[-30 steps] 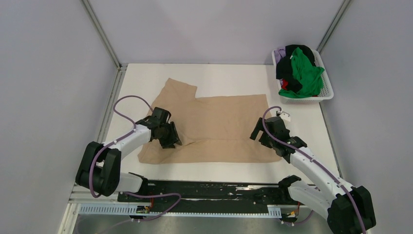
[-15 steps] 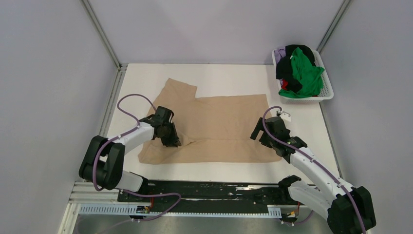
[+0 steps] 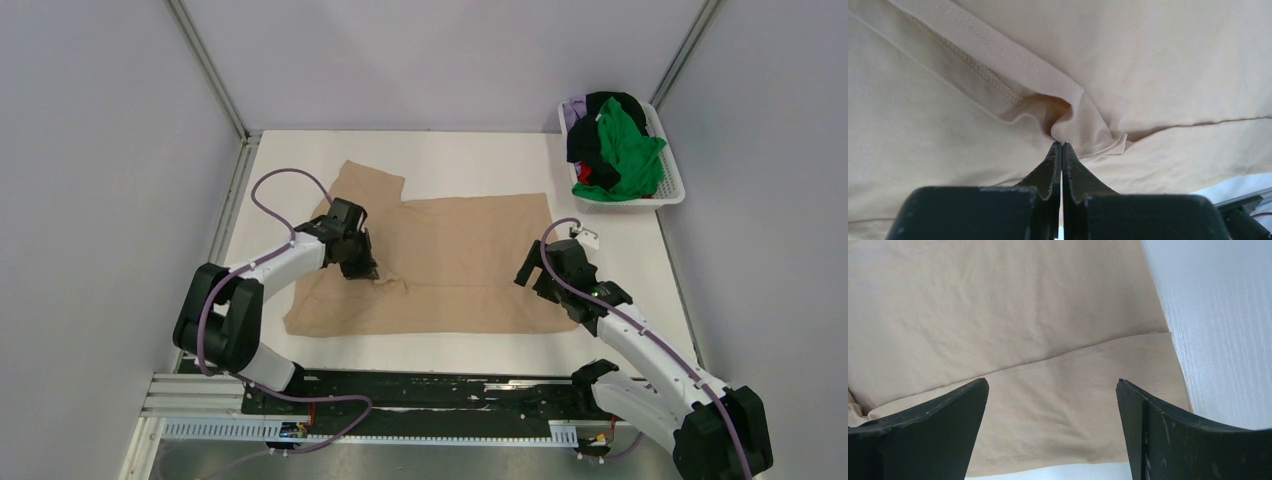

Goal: Fold and stack the t-shirts
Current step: Fold the flattened tshirt in 1/3 of the way

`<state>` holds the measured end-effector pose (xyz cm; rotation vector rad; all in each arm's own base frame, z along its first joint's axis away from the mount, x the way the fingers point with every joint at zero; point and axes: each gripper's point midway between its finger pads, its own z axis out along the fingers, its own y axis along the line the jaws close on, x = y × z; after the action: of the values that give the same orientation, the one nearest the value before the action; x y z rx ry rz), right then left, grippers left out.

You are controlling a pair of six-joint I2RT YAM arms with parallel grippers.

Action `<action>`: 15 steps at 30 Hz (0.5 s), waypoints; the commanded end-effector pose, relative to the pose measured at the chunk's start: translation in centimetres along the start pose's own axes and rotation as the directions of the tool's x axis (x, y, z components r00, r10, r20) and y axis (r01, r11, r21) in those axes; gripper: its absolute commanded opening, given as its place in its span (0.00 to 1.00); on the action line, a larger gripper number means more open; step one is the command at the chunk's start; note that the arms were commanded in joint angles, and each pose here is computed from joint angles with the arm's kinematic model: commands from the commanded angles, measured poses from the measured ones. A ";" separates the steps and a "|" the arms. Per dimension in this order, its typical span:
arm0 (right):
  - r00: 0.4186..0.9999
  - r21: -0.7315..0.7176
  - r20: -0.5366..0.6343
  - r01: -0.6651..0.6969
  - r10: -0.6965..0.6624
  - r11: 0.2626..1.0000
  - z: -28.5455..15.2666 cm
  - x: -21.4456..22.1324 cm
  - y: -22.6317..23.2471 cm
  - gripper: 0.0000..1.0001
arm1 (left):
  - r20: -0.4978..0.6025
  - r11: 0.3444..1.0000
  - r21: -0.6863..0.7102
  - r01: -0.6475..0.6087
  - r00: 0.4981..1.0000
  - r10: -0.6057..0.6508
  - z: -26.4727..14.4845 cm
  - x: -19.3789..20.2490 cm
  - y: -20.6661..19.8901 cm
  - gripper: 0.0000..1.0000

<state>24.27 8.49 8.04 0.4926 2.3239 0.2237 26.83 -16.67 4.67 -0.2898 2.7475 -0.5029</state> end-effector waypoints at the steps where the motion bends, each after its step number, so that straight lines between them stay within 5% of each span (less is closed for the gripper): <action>1: 0.998 -0.012 0.058 -0.007 0.008 1.000 -0.1 -1.3 0.3 1.00 | 0.044 0.996 0.028 -0.080 0.996 0.079 0.4 -2.2 -2.2 0.00; 6: 0.998 -0.013 0.058 -0.007 0.008 1.000 -0.1 -1.3 0.3 1.00 | 0.006 0.984 0.064 -0.164 0.986 0.164 1.9 -3.3 -4.6 0.01; 10: 0.999 -0.023 0.049 -0.001 0.003 1.000 -0.1 -1.2 0.5 1.00 | -0.015 0.979 0.058 -0.196 0.980 0.197 3.4 -4.0 -5.3 0.15; 14: 0.998 -0.017 0.059 -0.002 0.003 1.000 -0.2 -1.4 0.4 1.00 | 0.020 0.974 0.068 -0.217 0.976 0.216 3.1 -5.6 -6.5 0.53; 15: 0.998 -0.014 0.061 -0.002 0.003 1.000 -0.1 -1.5 0.4 1.00 | 0.030 0.973 0.072 -0.220 0.976 0.218 3.0 -6.0 -6.8 0.73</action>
<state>24.31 8.35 8.07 0.4929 2.3202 0.2153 32.19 -21.22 3.77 -0.0342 2.7735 -0.5058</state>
